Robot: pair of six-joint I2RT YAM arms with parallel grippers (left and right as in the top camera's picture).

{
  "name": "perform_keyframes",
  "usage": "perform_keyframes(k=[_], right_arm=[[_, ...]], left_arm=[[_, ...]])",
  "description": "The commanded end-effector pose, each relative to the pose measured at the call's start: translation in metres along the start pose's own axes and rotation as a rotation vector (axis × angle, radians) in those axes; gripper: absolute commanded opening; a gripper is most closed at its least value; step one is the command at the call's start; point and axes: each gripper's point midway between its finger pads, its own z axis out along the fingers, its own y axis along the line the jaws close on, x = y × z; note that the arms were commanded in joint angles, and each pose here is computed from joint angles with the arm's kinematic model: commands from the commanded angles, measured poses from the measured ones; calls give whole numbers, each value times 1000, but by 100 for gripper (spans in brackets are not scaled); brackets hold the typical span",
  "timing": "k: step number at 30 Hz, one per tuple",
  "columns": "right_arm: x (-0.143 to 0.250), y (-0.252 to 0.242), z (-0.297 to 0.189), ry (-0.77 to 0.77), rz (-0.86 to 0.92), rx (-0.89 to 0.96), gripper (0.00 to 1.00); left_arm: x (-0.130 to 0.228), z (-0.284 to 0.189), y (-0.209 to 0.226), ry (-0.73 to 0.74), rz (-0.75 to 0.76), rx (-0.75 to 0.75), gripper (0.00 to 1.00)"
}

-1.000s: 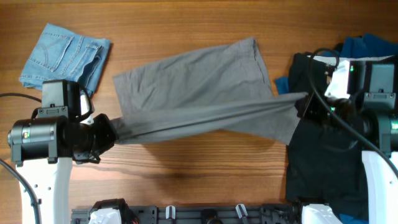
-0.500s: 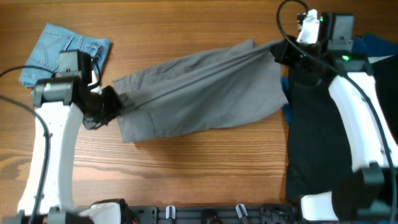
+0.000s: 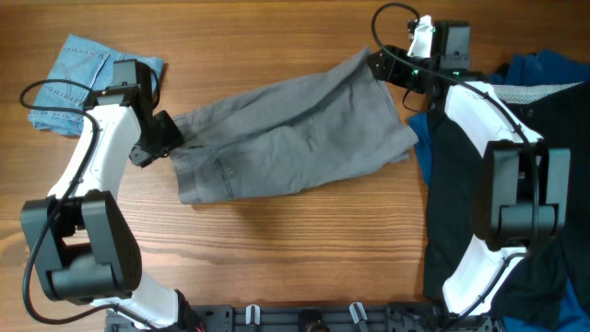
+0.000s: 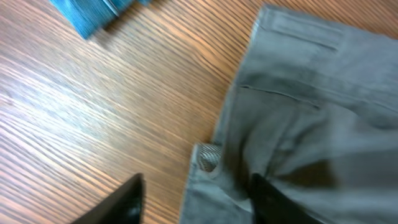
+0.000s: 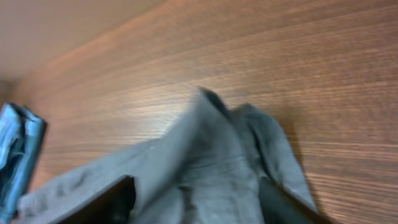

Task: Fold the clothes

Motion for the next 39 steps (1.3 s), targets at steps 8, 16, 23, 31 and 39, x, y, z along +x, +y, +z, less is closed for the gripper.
perform_keyframes(k=[8,16,23,31,39], right_arm=[[78,-75,-76,345,247,285,68],[141,-84,-89,546,260,328,70],[172,-99,-113,642,392,496,4],[114,-73,-136,479,229,414,47],[68,7,-94,284,78,96,7]], left_arm=[[42,-13,19,170,78,-49,94],[1,-10,-7,-1,110,55,93],[-14,-41,-28,-27,209,152,91],[4,-78,-44,52,336,276,91],[48,-51,-34,218,334,246,4]])
